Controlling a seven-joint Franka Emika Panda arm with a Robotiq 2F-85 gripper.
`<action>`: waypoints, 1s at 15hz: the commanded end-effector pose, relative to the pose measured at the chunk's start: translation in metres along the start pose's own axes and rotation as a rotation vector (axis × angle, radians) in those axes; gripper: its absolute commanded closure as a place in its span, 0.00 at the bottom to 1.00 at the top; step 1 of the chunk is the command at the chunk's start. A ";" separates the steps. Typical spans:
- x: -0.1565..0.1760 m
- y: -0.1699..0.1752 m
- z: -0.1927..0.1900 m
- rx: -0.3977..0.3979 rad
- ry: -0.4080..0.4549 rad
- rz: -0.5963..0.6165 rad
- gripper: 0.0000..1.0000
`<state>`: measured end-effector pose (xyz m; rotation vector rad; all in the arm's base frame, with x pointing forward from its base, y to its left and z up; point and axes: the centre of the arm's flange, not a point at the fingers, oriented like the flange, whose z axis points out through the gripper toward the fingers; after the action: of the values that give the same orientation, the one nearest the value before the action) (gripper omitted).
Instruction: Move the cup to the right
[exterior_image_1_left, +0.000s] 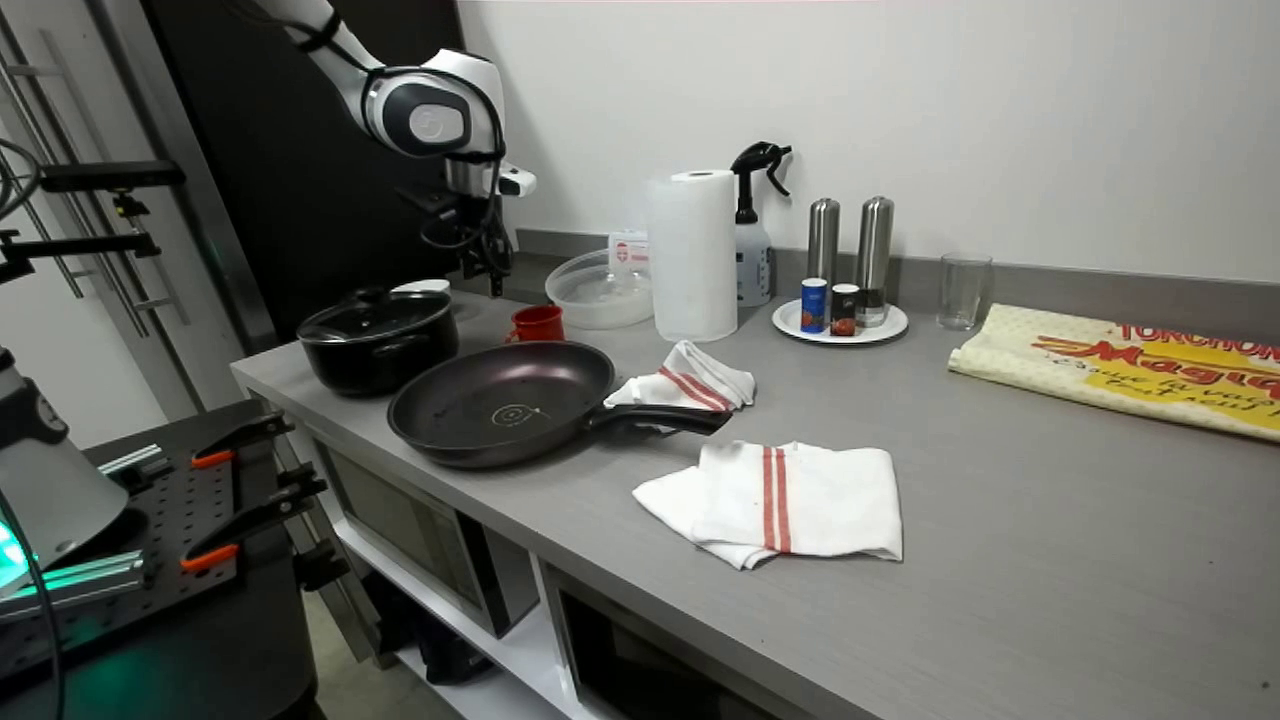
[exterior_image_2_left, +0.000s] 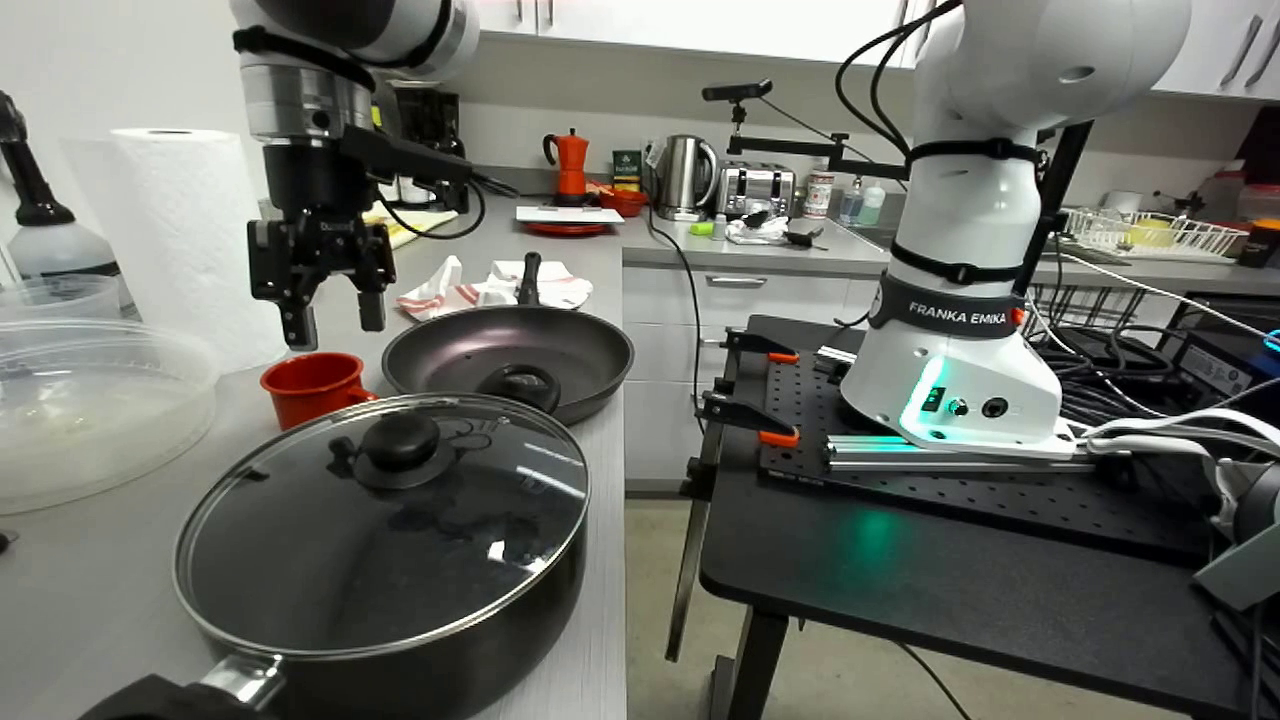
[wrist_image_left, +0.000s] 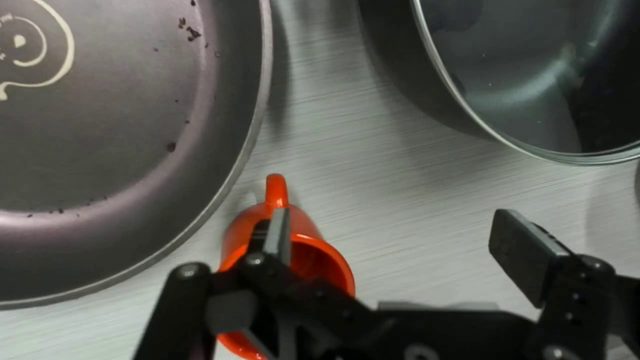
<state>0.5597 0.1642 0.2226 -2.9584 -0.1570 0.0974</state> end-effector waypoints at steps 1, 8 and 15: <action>0.018 0.006 0.018 0.007 -0.002 0.057 0.00; 0.031 0.020 0.042 -0.016 -0.022 0.102 0.00; 0.041 0.028 0.060 -0.019 -0.039 0.130 0.00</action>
<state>0.5873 0.1466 0.1639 -2.9709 0.0056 0.1762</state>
